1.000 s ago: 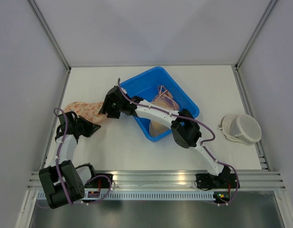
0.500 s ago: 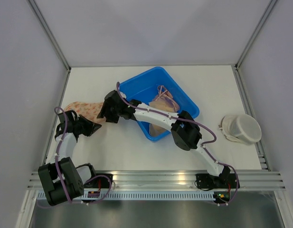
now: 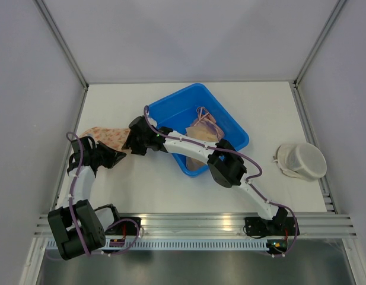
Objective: Unzip the laundry bag and remove the bra
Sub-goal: Unzip the laundry bag at the center of the board.
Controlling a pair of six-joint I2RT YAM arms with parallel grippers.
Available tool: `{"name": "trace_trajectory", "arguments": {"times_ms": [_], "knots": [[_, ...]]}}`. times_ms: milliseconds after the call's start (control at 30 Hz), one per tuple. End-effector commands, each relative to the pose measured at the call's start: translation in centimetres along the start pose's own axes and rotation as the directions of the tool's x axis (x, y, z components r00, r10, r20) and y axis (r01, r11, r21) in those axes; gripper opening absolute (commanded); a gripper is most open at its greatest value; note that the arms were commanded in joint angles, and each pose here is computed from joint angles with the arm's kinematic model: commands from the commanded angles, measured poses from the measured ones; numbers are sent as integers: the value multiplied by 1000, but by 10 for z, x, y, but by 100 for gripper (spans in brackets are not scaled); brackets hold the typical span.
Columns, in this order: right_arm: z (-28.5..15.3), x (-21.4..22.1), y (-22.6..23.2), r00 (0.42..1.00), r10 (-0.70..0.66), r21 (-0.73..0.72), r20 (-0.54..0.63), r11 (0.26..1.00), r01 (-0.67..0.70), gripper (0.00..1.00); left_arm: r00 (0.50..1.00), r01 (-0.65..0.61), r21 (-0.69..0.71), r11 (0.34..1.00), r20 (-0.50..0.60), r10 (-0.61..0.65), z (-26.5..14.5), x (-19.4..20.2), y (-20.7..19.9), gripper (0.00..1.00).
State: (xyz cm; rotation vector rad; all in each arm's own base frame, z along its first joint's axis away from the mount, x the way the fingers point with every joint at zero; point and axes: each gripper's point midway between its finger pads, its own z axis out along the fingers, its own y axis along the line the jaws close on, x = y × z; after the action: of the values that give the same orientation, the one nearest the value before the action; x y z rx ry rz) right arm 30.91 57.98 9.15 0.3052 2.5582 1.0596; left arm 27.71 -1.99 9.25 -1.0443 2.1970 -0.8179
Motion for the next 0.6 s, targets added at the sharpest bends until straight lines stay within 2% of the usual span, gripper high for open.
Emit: {"name": "trace_trajectory", "arguments": {"times_ms": [0, 100, 200, 233, 300, 367, 400, 567], "knots": [[0, -7, 17, 999, 20, -39, 26, 999, -19, 54, 999, -33, 42, 999, 24, 32, -6, -10, -17, 2], [1, -10, 16, 999, 19, -35, 39, 999, -17, 48, 999, -32, 40, 999, 20, 31, -6, -8, -16, 2], [4, -15, 14, 999, 21, -37, 48, 999, -19, 26, 999, -35, 26, 999, 32, 34, -6, -9, -13, 2], [4, -18, 15, 998, 20, -42, 52, 999, -18, 12, 999, -32, 10, 999, 36, 32, -7, -9, -10, 2], [2, -21, 18, 998, 15, -52, 59, 999, -12, 1, 997, -34, -53, 998, 69, 37, -7, -15, 0, 2], [-4, -25, 24, 997, -7, -67, 71, 998, 12, 0, 996, -17, -160, 987, 79, 30, -10, -16, 19, 2], [-8, -28, 27, 997, -15, -72, 76, 997, 20, 0, 992, -16, -238, 971, 119, 45, -12, -27, 32, 2], [-22, -34, 29, 995, -57, -74, 79, 995, 62, 0, 982, 35, -351, 936, 185, 32, -22, -46, 57, 2]]}}
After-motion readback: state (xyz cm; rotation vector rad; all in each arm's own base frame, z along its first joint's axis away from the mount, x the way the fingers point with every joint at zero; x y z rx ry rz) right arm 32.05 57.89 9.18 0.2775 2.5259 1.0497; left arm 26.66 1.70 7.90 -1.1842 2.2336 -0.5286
